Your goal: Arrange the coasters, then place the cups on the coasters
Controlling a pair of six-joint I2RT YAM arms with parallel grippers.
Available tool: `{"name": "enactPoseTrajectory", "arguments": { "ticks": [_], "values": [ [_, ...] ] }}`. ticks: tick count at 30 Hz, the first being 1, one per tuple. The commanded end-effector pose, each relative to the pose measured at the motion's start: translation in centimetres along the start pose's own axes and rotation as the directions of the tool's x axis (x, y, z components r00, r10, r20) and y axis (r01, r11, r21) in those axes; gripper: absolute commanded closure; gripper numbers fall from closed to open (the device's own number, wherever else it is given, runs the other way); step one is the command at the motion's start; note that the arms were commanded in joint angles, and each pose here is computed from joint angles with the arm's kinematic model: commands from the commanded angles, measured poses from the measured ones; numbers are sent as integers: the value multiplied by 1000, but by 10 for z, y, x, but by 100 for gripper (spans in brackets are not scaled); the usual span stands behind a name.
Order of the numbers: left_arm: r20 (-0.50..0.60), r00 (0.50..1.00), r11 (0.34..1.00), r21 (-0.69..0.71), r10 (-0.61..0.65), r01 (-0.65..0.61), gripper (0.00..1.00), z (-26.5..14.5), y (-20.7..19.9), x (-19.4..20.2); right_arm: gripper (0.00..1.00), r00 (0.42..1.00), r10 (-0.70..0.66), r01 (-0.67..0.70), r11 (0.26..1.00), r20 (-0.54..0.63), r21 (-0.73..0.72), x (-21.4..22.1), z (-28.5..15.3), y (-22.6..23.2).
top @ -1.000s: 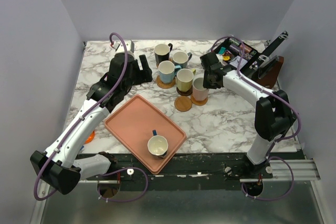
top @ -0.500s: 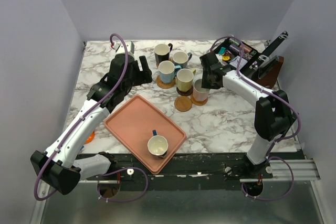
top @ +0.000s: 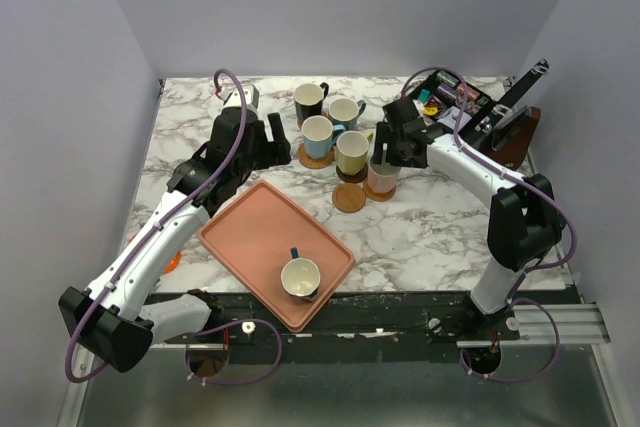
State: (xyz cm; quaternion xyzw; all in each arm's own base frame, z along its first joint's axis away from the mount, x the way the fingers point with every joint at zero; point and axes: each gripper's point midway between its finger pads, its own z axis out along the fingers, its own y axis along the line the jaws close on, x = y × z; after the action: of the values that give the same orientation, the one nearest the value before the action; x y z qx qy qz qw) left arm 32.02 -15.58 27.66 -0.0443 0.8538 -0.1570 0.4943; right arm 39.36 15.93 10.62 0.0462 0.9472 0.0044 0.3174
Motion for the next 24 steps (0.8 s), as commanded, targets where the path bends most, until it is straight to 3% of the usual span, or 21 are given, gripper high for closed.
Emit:
{"name": "enactPoseTrajectory", "arguments": {
  "ticks": [1, 10, 12, 17, 21, 24],
  "values": [
    [-58, 998, 1000, 8, 21, -21, 11, -9, 7, 18, 10, 997, 7, 0, 997, 82, -83, -17, -18, 11],
    [-278, 960, 997, 74, 29, -9, 11, -32, 13, 84, 9, 980, 11, 33, 976, 198, -216, -32, -55, 20],
    [-371, 928, 988, 152, 32, 27, 12, -44, 3, 109, 9, 975, 9, 44, 972, 223, -230, -39, -64, 22],
    [-538, 843, 973, 178, -27, 145, 15, -73, 1, 165, 8, 959, 16, 57, 966, 281, -252, -59, -83, 25],
    [-623, 779, 963, 163, -68, 214, 19, -94, 1, 196, 8, 957, 17, 65, 960, 291, -271, -60, -86, 28],
    [-643, 762, 952, 179, -78, 248, 20, -108, -7, 203, 9, 959, 12, 72, 957, 285, -281, -56, -82, 29]
  ]
}}
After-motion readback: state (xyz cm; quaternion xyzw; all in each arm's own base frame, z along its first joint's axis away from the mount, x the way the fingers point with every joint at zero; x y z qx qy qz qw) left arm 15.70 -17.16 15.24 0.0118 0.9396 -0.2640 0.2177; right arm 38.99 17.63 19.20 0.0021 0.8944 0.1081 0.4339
